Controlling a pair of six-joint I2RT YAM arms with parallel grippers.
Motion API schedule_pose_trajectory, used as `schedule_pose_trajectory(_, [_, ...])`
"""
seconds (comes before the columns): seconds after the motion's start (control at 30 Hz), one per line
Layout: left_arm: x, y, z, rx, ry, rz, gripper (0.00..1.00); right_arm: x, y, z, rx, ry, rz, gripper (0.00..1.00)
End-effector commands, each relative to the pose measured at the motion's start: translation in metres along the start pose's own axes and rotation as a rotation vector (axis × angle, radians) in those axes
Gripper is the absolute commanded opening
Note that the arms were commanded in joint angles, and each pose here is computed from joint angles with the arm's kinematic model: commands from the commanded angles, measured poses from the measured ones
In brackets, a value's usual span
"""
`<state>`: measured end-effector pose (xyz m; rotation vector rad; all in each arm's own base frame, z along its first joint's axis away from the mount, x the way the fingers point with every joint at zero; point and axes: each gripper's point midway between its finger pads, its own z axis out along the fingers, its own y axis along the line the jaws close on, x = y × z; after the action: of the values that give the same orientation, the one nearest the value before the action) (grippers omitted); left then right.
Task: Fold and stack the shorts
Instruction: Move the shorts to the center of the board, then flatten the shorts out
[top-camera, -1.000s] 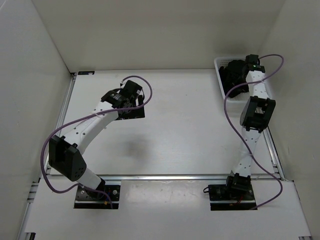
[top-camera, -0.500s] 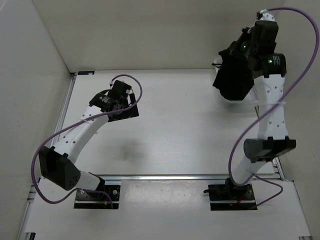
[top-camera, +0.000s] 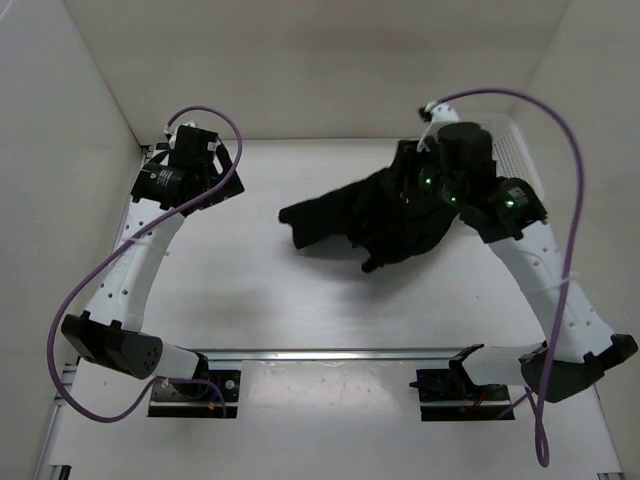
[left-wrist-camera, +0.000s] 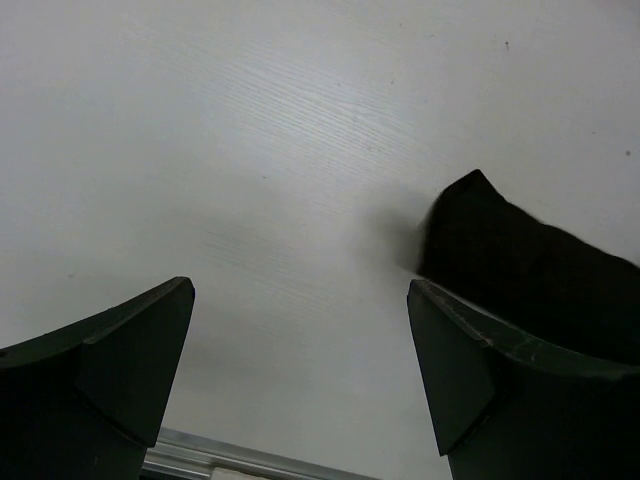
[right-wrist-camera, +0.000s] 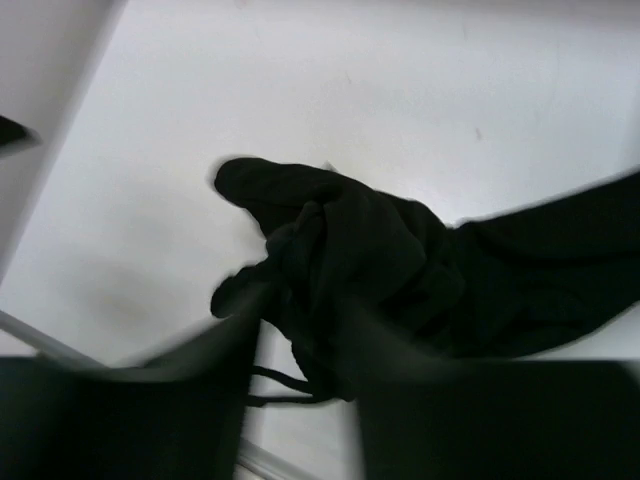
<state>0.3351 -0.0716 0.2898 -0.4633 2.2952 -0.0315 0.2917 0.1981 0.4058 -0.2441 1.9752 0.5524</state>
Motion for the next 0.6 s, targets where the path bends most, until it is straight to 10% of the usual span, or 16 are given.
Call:
schedule_pose_trajectory(0.0, [0.006,0.007,-0.014,0.048,0.011,-0.021,1.0,0.059,-0.031,0.035,0.109,0.149,0.03,0.82])
schedule_pose_trajectory(0.07, [0.015,0.001,-0.012,0.092,0.039,-0.01,1.0,0.088,-0.05,0.044,0.181,0.243,0.055,1.0])
schedule_pose_trajectory(0.23, [0.053,-0.028,-0.001,0.205,0.156,0.048,0.99,0.107,-0.067,0.024,0.275,0.252,0.061,1.0])
schedule_pose_trajectory(0.3, [0.074,-0.052,0.006,0.281,0.21,0.085,0.94,0.124,-0.072,0.014,0.295,0.263,0.094,0.85])
schedule_pose_trajectory(0.43, [0.12,-0.107,0.005,0.423,0.339,0.195,0.79,0.181,-0.082,0.003,0.332,0.35,0.197,0.2])
schedule_pose_trajectory(0.57, [0.17,-0.153,0.03,0.422,0.454,0.316,0.87,0.268,-0.079,-0.005,0.319,0.553,0.348,0.33])
